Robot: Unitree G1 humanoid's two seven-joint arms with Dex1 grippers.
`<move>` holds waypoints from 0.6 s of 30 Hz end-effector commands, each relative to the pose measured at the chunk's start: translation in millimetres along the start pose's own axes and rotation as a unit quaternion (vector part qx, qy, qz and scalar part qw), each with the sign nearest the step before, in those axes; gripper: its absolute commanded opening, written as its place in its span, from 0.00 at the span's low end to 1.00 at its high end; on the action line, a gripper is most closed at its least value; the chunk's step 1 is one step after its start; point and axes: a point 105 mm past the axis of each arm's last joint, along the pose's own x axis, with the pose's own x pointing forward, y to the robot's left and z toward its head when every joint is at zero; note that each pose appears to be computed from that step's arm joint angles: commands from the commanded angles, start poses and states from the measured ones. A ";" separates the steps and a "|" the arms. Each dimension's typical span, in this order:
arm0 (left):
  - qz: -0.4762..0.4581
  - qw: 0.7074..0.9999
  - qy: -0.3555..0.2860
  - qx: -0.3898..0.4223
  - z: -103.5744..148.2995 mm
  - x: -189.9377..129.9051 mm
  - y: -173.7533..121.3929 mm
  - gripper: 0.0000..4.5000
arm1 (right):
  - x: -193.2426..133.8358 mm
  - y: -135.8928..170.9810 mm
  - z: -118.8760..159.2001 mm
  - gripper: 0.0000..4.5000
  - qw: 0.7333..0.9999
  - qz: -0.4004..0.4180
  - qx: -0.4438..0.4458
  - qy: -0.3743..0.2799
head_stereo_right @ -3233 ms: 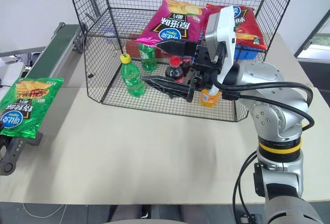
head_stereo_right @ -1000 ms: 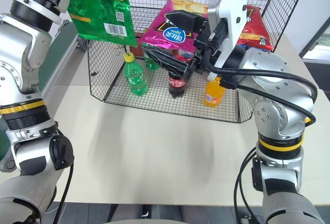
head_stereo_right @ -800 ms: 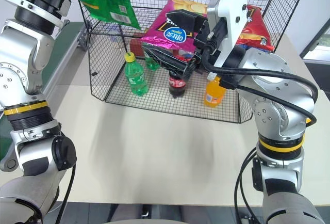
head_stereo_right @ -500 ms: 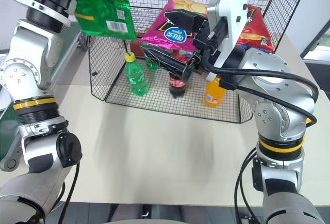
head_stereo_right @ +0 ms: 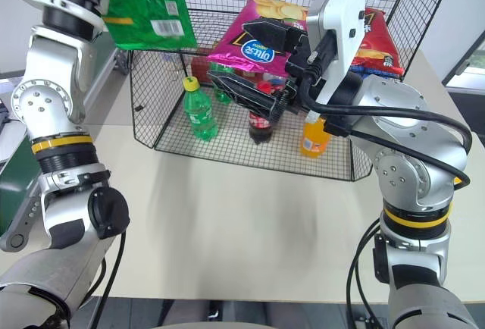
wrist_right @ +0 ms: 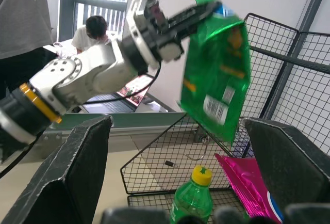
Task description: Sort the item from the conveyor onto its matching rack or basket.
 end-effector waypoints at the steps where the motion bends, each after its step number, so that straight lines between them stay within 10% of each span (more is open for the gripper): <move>1: -0.026 1.000 0.004 0.005 -4.5 6.7 -7.2 0.00 | -4.2 -1.3 13.2 1.00 1.000 -0.009 -0.021 -0.021; 18: -0.065 0.997 0.032 -0.020 -32.5 27.0 -11.9 0.00 | -3.8 -14.1 23.8 1.00 0.995 -0.068 -0.040 -0.053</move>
